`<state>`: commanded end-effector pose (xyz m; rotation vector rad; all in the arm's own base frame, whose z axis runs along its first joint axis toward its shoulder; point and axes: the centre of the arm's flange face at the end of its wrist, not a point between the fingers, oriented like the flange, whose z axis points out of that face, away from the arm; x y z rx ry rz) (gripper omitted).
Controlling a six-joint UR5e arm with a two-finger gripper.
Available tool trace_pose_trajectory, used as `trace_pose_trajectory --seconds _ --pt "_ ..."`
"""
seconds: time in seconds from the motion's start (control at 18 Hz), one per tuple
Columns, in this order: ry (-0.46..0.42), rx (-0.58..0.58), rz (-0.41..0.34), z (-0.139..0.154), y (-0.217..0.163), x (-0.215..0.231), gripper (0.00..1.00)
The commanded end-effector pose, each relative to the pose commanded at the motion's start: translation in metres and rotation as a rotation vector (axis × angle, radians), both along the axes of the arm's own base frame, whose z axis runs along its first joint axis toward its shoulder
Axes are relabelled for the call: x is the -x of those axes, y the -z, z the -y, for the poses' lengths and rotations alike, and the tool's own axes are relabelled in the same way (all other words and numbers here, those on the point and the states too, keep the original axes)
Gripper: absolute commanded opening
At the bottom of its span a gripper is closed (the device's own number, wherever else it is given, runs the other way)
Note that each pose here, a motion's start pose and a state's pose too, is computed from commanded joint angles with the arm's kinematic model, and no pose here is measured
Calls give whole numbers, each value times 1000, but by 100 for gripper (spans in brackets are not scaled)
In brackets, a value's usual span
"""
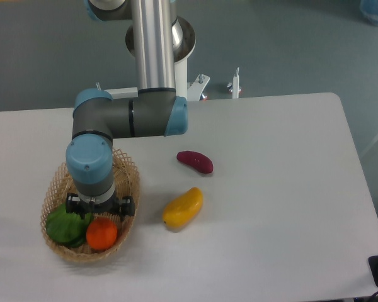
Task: Pick up the orange from the basket
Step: 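Lower the gripper onto the orange and close the fingers around it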
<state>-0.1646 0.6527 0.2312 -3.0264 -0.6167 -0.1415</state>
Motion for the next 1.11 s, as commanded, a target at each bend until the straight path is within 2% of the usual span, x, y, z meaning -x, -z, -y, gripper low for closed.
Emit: trace_pose_trajectory --seconds 0.61,0.67,0.78,0.89,1.11 --pt "18 7 3 -12 14 -9 100" --pt "20 11 5 -12 17 -10 97" --pt "18 9 6 -13 17 -10 77" --pt "18 7 7 -12 15 -10 62" --pt "20 3 5 -12 11 -12 58"
